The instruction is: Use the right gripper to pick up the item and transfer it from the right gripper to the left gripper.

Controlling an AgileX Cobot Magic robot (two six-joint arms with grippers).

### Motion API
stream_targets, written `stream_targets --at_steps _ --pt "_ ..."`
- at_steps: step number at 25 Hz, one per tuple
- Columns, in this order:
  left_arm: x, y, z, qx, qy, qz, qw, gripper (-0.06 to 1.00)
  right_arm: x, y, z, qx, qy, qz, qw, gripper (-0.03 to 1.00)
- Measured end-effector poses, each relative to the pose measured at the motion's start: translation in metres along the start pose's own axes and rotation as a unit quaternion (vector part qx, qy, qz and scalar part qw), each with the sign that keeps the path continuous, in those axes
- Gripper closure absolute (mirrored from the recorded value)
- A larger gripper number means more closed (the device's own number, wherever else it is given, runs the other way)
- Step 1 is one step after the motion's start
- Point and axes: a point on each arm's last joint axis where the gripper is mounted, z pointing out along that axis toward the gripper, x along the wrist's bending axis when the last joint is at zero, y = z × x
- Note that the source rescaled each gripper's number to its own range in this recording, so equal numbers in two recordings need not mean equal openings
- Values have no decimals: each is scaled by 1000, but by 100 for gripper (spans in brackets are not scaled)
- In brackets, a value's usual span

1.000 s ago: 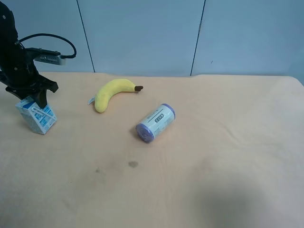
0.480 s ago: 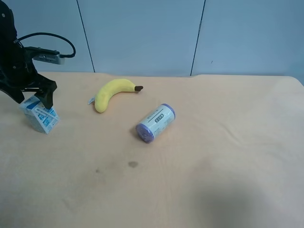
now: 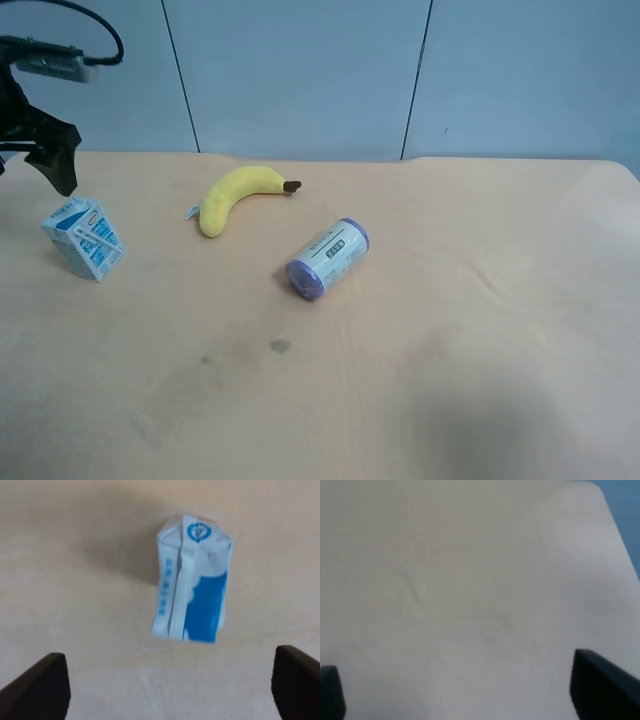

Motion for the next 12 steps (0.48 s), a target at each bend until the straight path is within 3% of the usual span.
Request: stream_targets --at_steps 7,12 --pt "2 -27 -73 -65 9 -22 998 -4 0 0 0 0 0 0 1000 19" --pt "-2 -52 -116 -110 -9 -36 993 -4 0 0 0 0 0 0 1000 19"
